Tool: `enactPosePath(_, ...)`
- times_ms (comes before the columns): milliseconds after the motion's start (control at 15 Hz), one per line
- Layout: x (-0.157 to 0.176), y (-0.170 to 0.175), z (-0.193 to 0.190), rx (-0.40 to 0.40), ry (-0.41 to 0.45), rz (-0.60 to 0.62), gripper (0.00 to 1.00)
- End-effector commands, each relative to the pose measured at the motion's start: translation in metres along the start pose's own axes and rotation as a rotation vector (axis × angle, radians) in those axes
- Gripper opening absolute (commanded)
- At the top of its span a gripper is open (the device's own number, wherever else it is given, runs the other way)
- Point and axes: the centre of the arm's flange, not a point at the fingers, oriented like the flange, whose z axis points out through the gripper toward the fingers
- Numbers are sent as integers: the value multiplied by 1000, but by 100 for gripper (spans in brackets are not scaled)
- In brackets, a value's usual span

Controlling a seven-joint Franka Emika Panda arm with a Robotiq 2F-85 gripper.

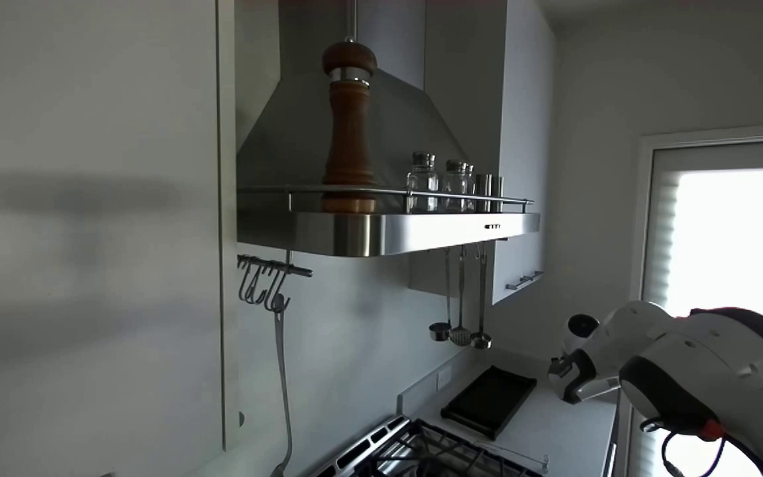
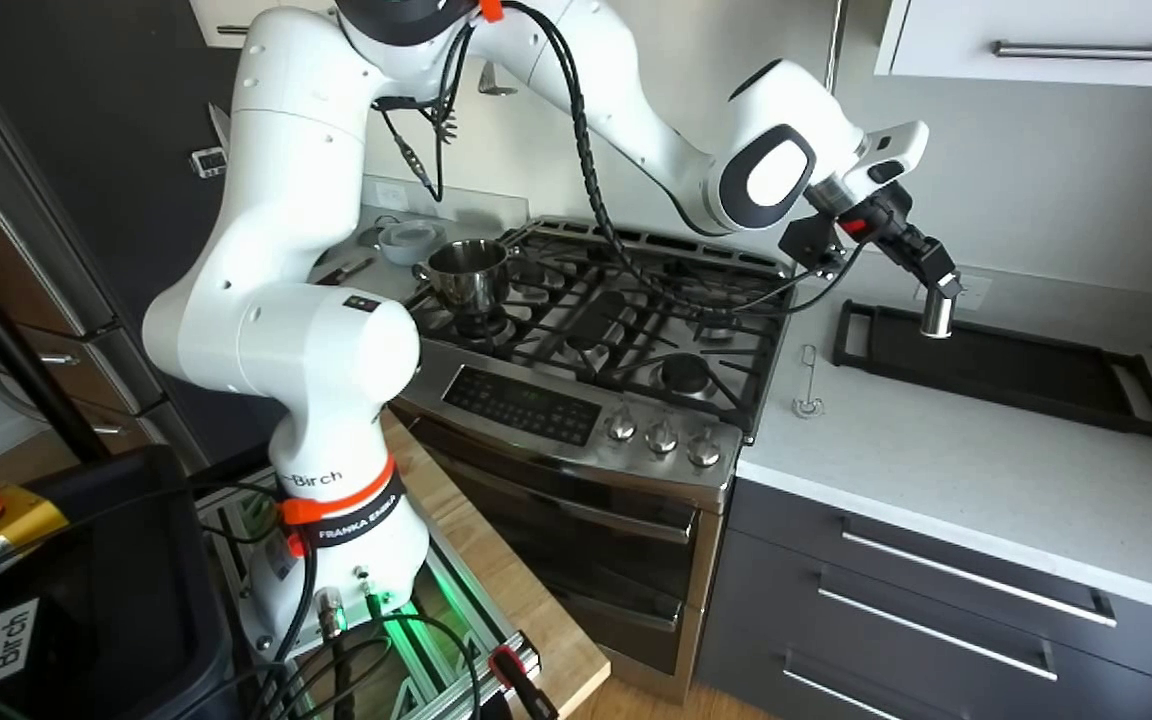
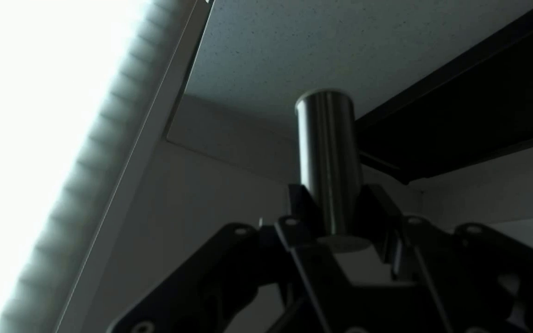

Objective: Remove the silver container on the right and put it on the top rack above the stove

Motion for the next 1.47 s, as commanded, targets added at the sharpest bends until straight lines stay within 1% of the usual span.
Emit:
enactPosePath(0, 7, 6, -17, -1, 18, -5, 11)
enactPosePath(67, 10, 11, -25, -12, 17, -3, 11)
enactPosePath(133, 16, 19, -39, -26, -3, 15, 11)
enactPosePath(267, 27, 32, -63, -50, 5, -5, 11)
enactPosePath(333, 34, 36, -77, -57, -10, -8, 11)
enactPosePath(600, 55, 43, -125, -23, -34, -57, 11)
enactPosePath(867, 63, 38, -174, 20, -68, -107, 11)
enactPosePath(933, 65, 41, -182, 38, -72, -123, 11)
enactPosePath(1000, 63, 37, -188, 45, -77, -126, 11)
enactPosePath(1067, 74, 29, -163, 1, -47, -108, 36)
enactPosePath(1200, 75, 26, -176, 16, -50, -120, 36)
enactPosePath(1333, 74, 25, -176, 18, -53, -121, 36)
enactPosePath(1400, 73, 26, -175, 18, -56, -121, 11)
